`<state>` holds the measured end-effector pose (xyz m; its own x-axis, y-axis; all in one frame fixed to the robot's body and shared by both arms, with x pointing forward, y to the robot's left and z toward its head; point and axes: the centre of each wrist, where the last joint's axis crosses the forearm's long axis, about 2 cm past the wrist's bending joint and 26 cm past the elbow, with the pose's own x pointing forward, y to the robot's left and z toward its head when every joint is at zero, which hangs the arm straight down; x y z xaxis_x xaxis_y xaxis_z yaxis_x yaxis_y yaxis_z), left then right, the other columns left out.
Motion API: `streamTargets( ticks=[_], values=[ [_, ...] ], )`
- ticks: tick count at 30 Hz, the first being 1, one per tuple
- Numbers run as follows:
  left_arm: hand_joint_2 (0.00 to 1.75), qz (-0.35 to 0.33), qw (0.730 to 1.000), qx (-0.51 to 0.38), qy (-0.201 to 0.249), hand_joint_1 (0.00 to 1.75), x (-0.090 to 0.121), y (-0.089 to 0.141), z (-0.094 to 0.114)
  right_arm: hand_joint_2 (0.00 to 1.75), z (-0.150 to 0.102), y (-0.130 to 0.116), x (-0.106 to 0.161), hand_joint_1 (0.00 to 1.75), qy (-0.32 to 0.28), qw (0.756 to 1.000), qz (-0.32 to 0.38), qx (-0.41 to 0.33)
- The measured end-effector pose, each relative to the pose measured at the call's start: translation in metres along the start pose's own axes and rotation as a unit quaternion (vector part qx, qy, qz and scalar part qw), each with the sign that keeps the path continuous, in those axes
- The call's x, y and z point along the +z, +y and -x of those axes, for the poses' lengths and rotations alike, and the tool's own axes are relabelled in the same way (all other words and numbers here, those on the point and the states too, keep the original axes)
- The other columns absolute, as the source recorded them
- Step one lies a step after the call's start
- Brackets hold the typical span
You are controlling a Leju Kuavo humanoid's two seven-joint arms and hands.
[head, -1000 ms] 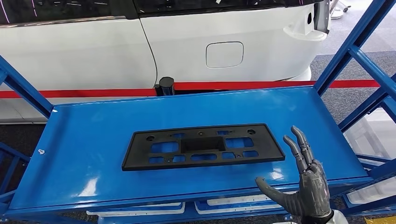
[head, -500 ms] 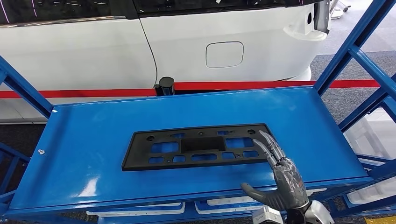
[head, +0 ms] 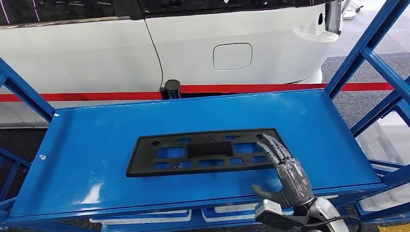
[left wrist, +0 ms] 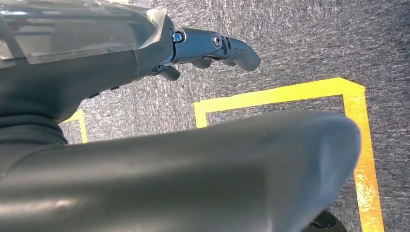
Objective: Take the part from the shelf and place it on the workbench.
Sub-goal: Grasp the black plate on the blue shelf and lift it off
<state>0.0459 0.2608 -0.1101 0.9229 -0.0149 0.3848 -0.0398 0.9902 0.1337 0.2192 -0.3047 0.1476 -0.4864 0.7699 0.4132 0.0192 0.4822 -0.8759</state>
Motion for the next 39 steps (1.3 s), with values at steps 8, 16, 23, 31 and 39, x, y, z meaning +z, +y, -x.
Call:
streamTargets(
  ticks=[8, 16, 23, 31, 39],
  values=[
    [0.00, -0.001, 1.000, 0.003, -0.001, 0.00, -0.001, 0.000, -0.002, 1.75, 0.011, 0.001, -0.014, 0.00, 0.027, 0.998, -0.006, 0.055],
    [0.00, -0.003, 1.000, 0.002, -0.001, 0.00, -0.001, 0.000, -0.003, 1.75, 0.018, 0.003, -0.022, 0.00, 0.044, 0.994, -0.004, 0.100],
    [0.00, -0.006, 1.000, -0.003, -0.001, 0.00, -0.002, 0.001, -0.006, 1.75, 0.024, 0.009, -0.036, 0.00, 0.059, 0.988, -0.008, 0.142],
    [0.00, -0.005, 1.000, -0.005, 0.000, 0.00, -0.002, 0.000, -0.008, 1.75, 0.026, 0.015, -0.050, 0.10, 0.063, 0.988, -0.019, 0.138],
    [0.00, -0.004, 1.000, -0.005, -0.001, 0.00, -0.002, 0.000, -0.009, 1.75, 0.027, 0.019, -0.058, 1.14, 0.062, 0.989, -0.027, 0.132]
  ],
)
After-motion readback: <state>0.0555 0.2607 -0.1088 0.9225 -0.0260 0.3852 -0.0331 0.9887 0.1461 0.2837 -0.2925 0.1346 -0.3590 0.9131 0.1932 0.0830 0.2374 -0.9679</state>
